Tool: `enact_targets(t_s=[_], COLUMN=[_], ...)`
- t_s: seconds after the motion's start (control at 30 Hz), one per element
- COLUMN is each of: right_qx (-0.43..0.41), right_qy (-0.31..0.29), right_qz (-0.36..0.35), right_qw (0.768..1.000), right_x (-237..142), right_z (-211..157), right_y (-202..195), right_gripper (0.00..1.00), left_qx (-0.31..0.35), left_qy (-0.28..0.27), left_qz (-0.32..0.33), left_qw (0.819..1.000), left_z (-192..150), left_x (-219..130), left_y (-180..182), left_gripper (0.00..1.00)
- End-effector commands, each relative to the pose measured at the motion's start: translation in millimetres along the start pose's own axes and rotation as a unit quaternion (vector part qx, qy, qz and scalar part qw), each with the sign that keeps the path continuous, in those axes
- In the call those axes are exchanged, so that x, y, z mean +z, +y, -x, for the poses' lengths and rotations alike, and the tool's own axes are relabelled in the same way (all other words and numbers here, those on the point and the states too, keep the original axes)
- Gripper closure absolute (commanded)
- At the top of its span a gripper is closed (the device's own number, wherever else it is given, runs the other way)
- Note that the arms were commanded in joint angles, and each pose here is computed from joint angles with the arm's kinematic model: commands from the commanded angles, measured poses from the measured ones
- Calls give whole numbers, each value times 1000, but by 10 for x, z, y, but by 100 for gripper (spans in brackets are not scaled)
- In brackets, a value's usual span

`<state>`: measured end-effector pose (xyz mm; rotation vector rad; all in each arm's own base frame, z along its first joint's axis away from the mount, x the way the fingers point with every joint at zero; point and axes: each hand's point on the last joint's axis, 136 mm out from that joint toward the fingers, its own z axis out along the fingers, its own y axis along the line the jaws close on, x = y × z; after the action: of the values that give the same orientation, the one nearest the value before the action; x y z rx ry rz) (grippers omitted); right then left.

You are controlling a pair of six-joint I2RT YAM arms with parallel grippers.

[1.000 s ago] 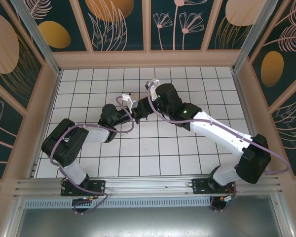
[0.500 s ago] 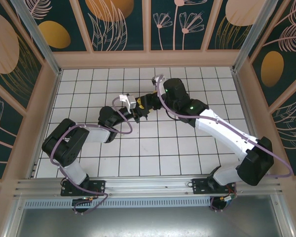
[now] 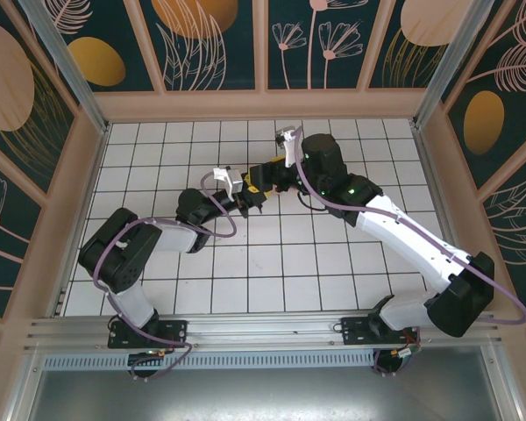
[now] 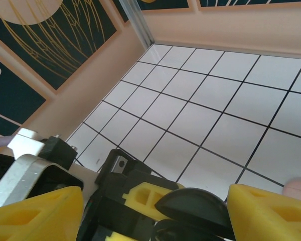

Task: Insert the wireless bluetooth earbuds into the charging case

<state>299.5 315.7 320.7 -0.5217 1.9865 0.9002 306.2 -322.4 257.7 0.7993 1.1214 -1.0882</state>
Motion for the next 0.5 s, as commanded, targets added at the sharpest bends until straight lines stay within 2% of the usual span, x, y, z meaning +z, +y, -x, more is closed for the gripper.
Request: enact_targets(t_s=[0.0,0.2,0.47], right_qx=[1,52,137], right_qy=[-65,-95,-9], right_qz=[12,-61,-153], right_qw=[998,992,979], right_x=[-293,-610,-428], right_z=[397,353,-524], right_y=[144,-272,-983], right_gripper=[24,25,28], left_qx=[15,37,59], left_qy=[-15,-17,-50], left_qz=[-11,22,112], left_qw=[1000,999,991], left_z=[73,53,210], left_x=[39,-37,-332], left_y=[-23,39,333], left_gripper=[100,100,100])
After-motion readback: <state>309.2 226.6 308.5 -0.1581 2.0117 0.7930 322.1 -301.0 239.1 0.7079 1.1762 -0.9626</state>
